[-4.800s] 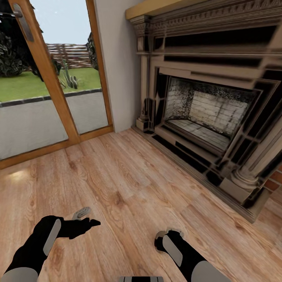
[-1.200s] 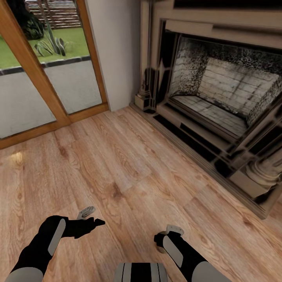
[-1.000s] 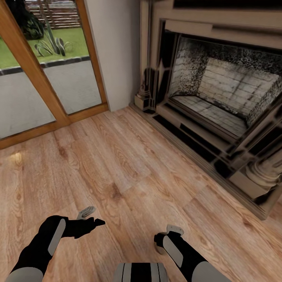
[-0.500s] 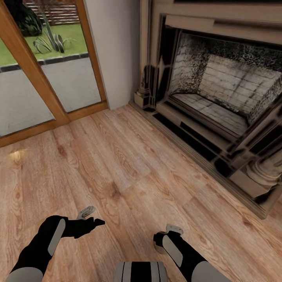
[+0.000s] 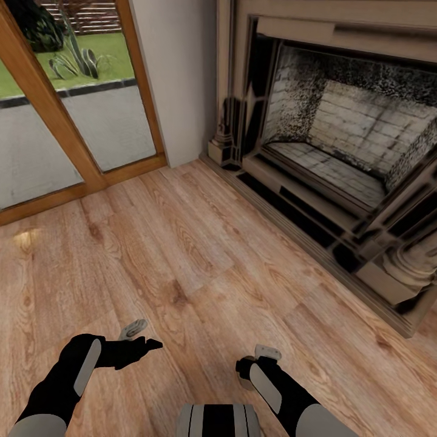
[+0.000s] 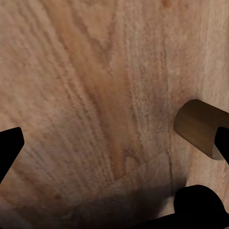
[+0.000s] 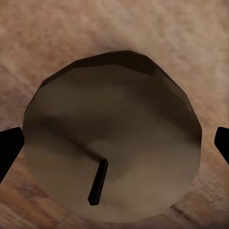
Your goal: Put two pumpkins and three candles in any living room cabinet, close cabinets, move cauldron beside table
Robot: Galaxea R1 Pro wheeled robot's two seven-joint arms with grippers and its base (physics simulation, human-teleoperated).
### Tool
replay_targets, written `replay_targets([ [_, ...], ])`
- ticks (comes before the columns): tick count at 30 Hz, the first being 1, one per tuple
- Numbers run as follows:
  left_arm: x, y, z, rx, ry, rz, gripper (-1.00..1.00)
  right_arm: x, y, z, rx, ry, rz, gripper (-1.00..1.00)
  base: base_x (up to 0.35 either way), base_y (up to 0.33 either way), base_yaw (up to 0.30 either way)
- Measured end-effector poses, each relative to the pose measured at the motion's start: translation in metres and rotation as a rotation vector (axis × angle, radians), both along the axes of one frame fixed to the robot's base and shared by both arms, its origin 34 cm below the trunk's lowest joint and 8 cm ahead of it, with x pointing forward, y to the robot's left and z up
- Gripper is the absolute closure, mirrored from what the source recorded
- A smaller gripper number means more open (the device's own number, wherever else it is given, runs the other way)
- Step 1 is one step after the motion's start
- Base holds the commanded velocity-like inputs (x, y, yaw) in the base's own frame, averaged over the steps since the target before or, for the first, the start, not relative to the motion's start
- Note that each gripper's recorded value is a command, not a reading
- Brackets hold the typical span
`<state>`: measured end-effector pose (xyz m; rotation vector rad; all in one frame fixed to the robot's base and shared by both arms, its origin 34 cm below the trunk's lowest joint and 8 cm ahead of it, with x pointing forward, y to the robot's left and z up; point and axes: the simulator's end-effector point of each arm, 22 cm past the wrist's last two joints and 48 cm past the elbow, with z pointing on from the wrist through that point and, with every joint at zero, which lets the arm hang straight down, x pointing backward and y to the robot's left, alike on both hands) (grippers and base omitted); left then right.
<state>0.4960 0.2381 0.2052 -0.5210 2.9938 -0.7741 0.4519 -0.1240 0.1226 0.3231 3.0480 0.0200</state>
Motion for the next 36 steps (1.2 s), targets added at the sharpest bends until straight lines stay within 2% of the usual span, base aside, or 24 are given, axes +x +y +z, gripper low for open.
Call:
replay_targets([
  [8, 0.0000, -0.0001, 0.0000, 0.000, 0.000, 0.000, -1.00, 0.0001, 0.0000, 0.0000, -0.001, 0.000, 0.002, -1.00, 0.000, 0.000, 0.000],
  [9, 0.0000, -0.0001, 0.0000, 0.000, 0.000, 0.000, -1.00, -0.0001, 0.0003, 0.0000, 0.000, 0.000, 0.002, 1.00, 0.000, 0.000, 0.000],
  [36, 0.0000, -0.0034, 0.0001, -0.005, 0.000, 0.000, -1.00, 0.0002, -0.0002, 0.0001, -0.002, -0.001, 0.007, 1.00, 0.000, 0.000, 0.000],
])
